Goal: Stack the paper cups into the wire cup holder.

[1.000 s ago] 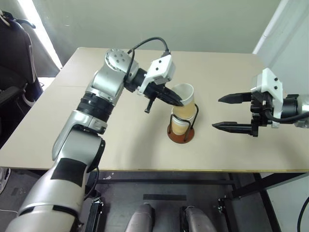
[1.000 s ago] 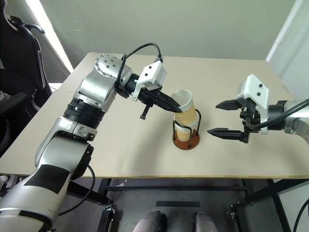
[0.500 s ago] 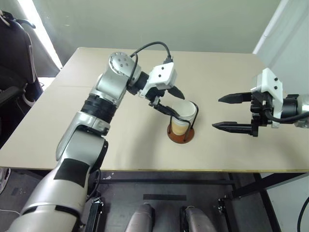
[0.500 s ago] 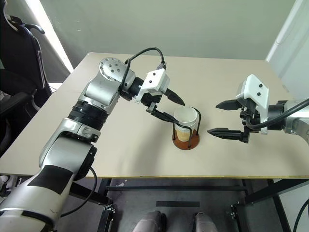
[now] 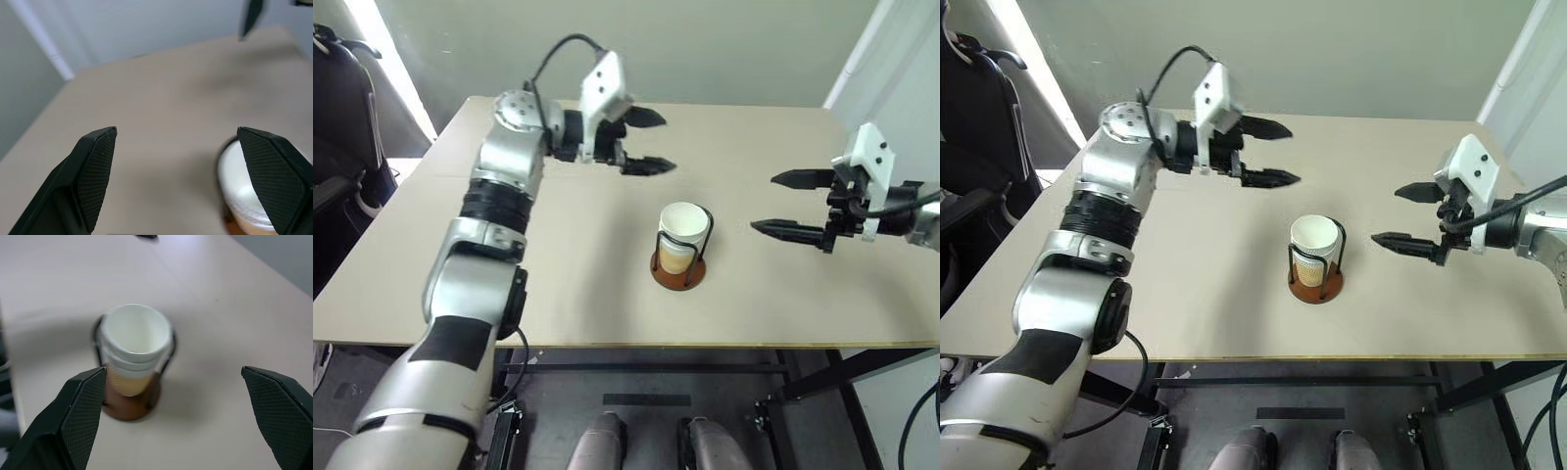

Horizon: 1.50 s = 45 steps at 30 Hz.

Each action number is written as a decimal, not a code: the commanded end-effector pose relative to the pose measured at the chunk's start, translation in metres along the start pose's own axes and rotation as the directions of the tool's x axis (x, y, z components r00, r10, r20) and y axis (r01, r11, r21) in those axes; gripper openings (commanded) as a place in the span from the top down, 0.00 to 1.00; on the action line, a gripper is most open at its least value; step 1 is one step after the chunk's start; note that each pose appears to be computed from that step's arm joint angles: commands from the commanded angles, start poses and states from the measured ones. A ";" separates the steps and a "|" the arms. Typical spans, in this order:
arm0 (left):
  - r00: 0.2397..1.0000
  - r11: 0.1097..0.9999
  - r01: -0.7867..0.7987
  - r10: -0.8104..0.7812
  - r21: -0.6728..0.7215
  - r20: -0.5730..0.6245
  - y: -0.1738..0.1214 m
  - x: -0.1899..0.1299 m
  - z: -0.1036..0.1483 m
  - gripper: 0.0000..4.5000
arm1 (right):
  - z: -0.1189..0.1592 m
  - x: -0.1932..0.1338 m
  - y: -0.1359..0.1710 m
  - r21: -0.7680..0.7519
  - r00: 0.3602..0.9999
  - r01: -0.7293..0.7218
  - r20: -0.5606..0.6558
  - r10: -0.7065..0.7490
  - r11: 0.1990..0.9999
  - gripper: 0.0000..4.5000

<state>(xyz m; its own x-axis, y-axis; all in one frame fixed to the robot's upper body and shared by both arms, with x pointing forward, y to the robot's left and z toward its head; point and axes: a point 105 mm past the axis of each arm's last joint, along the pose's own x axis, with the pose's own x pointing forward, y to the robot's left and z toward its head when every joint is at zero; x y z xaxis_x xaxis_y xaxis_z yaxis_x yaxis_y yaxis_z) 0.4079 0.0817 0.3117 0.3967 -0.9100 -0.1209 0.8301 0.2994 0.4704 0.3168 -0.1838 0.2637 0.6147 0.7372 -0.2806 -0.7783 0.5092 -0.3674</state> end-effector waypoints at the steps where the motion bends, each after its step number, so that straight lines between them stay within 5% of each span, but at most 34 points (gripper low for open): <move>1: 0.989 0.989 -0.145 0.146 -0.029 0.033 0.017 -0.021 0.001 0.06 | -0.003 -0.001 -0.017 -0.023 0.998 0.067 0.007 -0.067 0.998 0.00; 13: 0.834 0.829 -0.550 0.552 -0.102 -0.016 0.036 -0.094 -0.049 0.06 | -0.034 0.012 -0.063 0.112 0.970 0.214 0.095 -0.225 0.970 0.00; 20: 0.865 0.844 -0.501 0.493 -0.194 -0.088 0.012 -0.105 -0.074 0.06 | -0.043 0.029 -0.064 0.155 0.973 0.186 0.109 -0.204 0.970 0.00; 35: 0.768 0.741 -0.637 0.635 -0.212 -0.089 0.014 -0.112 -0.078 0.06 | -0.074 0.034 -0.092 0.219 0.912 0.386 0.058 -0.406 0.896 0.00; 45: 0.685 0.668 -0.721 0.727 -0.186 -0.043 0.020 -0.121 -0.075 0.06 | -0.068 0.026 -0.109 0.280 0.840 0.487 0.112 -0.532 0.827 0.00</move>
